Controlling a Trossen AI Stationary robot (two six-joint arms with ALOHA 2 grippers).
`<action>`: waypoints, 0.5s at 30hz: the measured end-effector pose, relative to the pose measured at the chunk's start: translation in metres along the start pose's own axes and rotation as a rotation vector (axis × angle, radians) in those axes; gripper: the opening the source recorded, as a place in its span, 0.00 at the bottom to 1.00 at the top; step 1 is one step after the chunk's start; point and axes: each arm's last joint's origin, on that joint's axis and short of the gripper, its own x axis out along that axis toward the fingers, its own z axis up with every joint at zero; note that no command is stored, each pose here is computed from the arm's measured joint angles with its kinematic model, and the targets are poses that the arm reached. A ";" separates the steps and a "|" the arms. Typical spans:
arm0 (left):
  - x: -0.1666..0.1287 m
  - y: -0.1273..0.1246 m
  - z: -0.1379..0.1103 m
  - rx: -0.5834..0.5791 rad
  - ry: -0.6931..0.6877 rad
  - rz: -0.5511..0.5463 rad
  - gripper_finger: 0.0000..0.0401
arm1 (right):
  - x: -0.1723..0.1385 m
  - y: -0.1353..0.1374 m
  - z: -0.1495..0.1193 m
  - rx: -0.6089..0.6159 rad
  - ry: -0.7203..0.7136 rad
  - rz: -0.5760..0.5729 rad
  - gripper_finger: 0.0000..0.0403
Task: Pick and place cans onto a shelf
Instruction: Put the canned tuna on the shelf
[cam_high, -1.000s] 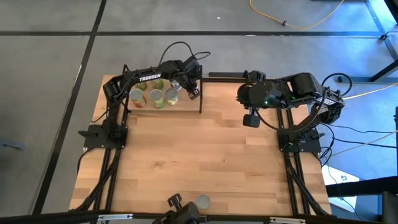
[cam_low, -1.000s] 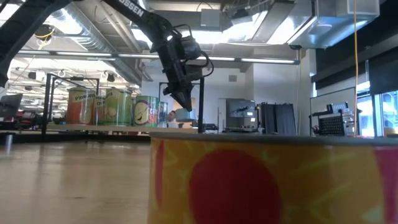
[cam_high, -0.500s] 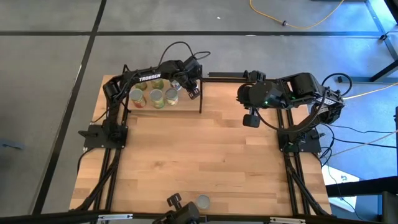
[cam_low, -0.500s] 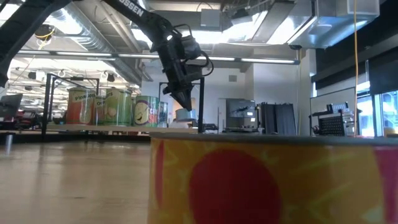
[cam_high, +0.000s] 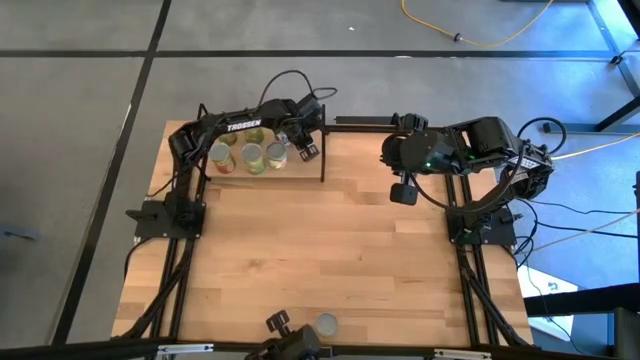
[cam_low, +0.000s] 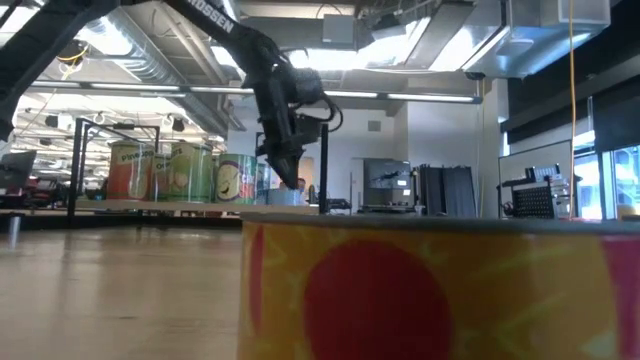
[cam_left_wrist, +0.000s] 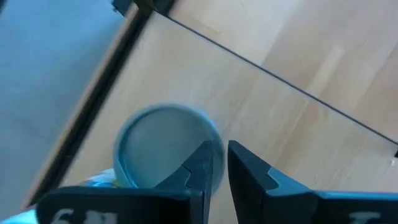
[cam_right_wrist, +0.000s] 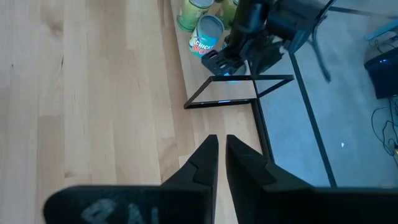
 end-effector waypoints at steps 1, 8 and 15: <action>-0.002 0.000 0.001 0.000 -0.006 0.008 0.11 | 0.000 0.000 0.000 0.000 0.000 0.000 0.09; -0.004 -0.002 0.002 0.004 -0.014 0.008 0.11 | 0.000 0.000 0.000 0.000 0.000 0.000 0.09; -0.008 -0.006 0.004 0.017 -0.018 0.005 0.11 | 0.000 0.000 0.000 0.000 0.000 0.000 0.09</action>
